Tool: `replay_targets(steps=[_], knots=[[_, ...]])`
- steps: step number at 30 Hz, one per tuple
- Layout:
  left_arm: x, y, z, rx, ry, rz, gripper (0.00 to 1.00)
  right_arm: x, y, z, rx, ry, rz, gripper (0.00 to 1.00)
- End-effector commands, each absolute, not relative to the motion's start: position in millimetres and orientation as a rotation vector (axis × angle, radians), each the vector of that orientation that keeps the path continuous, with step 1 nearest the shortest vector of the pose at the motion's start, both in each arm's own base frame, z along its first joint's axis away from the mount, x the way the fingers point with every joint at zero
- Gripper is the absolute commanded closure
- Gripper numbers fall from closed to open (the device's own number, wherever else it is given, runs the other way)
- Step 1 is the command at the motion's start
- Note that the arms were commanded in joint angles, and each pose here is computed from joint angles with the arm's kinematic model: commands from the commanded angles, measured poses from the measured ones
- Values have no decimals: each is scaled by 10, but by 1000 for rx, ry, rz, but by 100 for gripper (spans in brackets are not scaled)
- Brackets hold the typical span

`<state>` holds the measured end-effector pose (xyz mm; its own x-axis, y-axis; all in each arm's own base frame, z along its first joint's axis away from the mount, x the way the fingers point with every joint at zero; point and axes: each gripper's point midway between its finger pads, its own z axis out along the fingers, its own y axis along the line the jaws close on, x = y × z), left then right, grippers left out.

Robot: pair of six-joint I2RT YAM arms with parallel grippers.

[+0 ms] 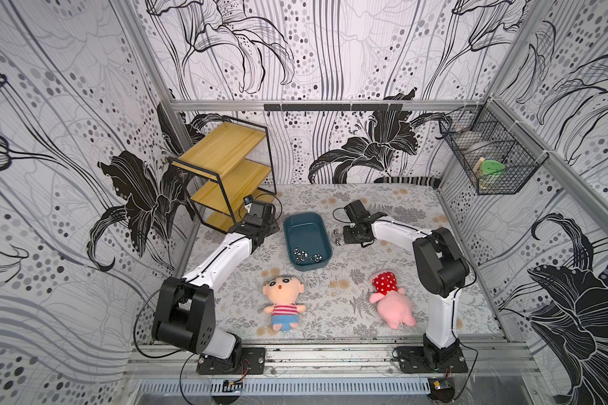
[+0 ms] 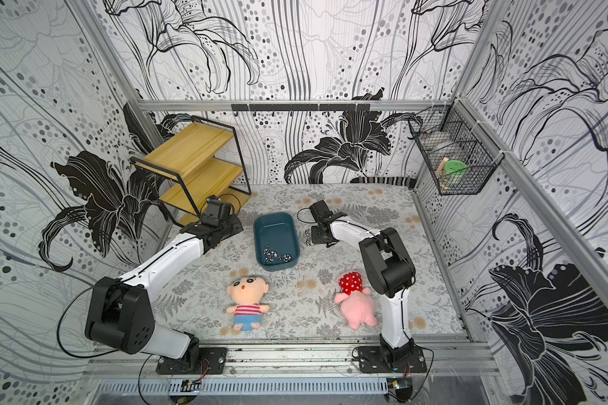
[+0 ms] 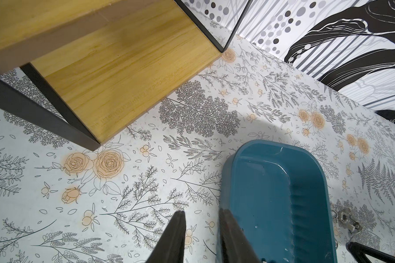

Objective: Take out the wing nut from the storage box
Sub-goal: Place the wing nut at the center of the board.

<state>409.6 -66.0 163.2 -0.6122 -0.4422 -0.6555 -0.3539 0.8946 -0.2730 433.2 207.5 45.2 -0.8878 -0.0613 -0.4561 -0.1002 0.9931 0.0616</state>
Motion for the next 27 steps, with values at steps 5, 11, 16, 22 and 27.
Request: replay_targets(steps=[5,11,16,22,27], knots=[[4130,-648,1687,-575,2257,-142,68,4286,2037,236,-120,2713,98,95],[4116,-641,1675,-578,2258,-140,68,4267,2042,185,-121,2726,103,94],[4120,-643,1684,-577,2256,-141,68,4246,2026,156,-114,2739,92,81],[4116,-643,1692,-578,2254,-144,68,4264,1999,242,-107,2722,75,71],[4104,-641,1698,-576,2253,-144,68,4332,2013,471,-113,2679,77,71]])
